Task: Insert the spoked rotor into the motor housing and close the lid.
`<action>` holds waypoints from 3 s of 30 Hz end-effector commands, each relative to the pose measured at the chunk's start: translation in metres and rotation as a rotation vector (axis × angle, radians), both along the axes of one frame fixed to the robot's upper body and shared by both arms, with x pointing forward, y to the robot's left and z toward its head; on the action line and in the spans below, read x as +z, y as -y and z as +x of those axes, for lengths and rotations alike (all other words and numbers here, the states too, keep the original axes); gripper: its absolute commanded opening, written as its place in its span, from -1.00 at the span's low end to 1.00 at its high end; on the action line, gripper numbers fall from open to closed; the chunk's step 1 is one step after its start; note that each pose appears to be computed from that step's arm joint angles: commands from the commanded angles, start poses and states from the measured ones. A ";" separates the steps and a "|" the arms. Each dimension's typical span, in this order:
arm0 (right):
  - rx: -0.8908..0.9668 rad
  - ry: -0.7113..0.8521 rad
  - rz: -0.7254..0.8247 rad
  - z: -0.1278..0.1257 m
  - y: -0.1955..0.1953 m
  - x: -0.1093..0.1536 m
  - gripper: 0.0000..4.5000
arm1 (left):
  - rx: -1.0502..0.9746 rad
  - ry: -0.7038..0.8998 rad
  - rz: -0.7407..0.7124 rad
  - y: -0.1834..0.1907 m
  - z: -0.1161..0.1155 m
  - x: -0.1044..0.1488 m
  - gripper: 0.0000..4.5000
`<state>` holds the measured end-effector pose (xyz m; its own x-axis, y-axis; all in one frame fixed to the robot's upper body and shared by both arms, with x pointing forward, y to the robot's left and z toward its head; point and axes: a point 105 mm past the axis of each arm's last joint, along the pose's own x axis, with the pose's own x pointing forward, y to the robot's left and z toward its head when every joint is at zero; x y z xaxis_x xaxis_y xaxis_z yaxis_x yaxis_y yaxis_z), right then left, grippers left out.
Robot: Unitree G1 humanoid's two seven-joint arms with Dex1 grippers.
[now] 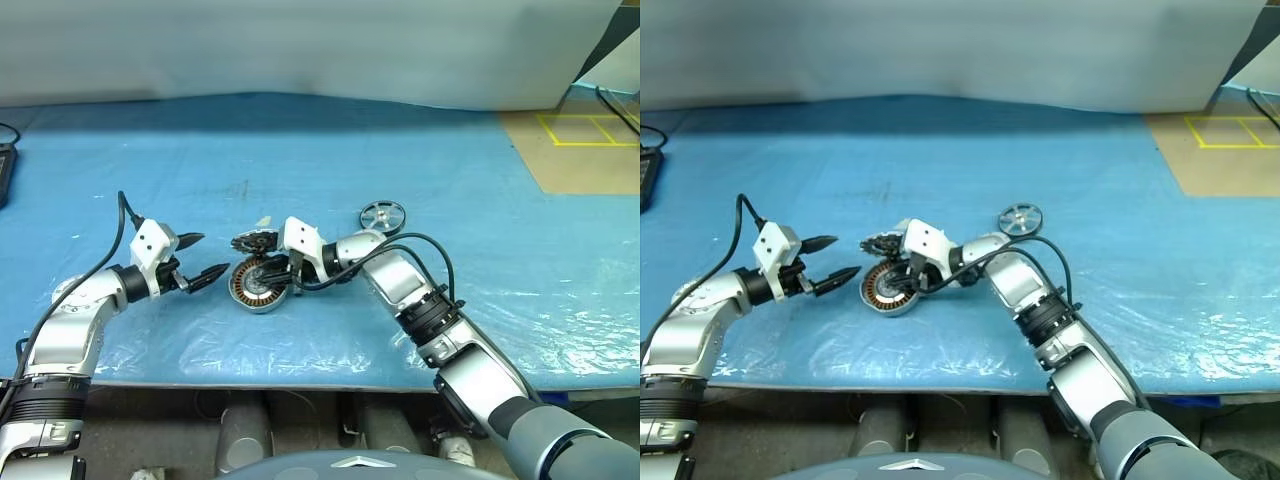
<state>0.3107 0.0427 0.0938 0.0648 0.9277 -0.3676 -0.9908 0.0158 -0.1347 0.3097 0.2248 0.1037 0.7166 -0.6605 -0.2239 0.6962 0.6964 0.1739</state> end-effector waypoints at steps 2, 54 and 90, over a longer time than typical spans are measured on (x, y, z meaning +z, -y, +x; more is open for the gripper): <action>0.033 0.033 0.012 -0.003 -0.006 0.006 -0.74 | 0.003 0.051 0.004 -0.002 0.001 0.013 1.00; 0.056 0.026 0.067 -0.007 -0.007 0.017 0.12 | 0.027 0.078 0.030 -0.005 0.006 0.011 1.00; 0.063 0.033 -0.040 -0.005 -0.005 -0.006 -0.98 | 0.043 0.085 0.026 -0.005 0.009 0.006 1.00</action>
